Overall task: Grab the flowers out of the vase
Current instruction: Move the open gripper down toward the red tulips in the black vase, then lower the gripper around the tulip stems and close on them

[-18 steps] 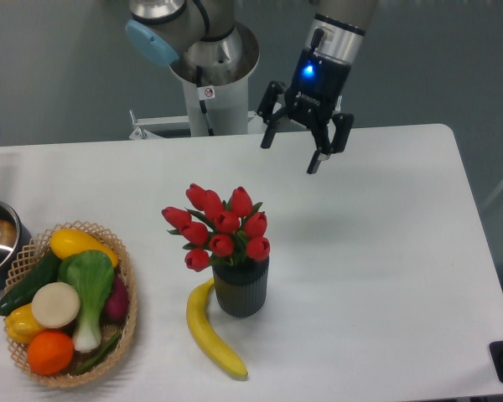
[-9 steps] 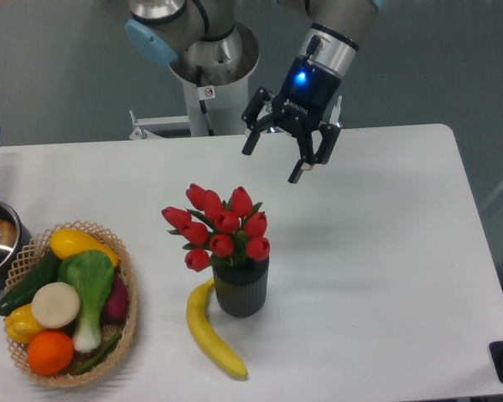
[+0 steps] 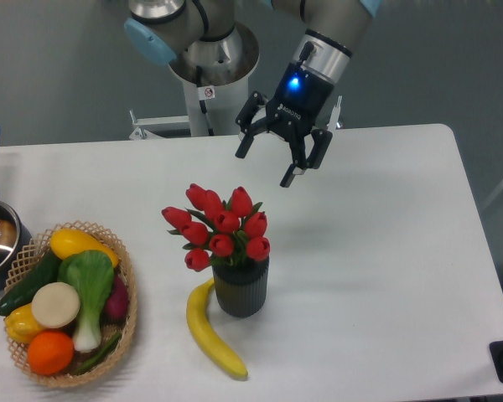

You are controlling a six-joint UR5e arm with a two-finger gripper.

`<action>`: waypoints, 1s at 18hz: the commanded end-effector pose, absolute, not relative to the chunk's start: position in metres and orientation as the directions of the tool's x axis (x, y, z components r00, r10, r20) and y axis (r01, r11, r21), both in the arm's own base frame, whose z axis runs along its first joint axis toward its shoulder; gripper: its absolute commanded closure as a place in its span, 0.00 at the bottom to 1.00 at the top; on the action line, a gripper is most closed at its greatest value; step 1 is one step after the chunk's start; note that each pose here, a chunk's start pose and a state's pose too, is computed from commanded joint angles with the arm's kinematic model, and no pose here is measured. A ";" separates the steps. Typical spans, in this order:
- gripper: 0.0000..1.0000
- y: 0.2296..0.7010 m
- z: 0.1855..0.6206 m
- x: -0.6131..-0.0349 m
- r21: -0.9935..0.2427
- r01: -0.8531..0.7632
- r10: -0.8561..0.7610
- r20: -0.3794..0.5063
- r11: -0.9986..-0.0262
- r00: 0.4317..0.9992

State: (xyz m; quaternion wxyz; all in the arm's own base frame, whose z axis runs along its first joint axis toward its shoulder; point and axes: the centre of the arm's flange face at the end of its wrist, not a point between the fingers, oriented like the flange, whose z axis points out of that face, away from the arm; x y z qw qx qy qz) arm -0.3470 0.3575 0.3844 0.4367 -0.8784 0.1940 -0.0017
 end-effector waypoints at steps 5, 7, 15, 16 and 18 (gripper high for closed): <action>0.00 0.366 0.366 -0.362 -0.778 -0.315 -0.346 -0.134 -0.543 0.929; 0.00 0.369 0.360 -0.367 -0.785 -0.309 -0.345 -0.130 -0.538 0.930; 0.00 0.383 0.360 -0.390 -0.836 -0.135 -0.250 0.002 -0.531 0.968; 0.00 0.387 0.355 -0.392 -0.837 -0.141 -0.256 -0.001 -0.528 0.967; 0.00 0.397 0.344 -0.388 -0.836 -0.150 -0.276 0.002 -0.527 0.961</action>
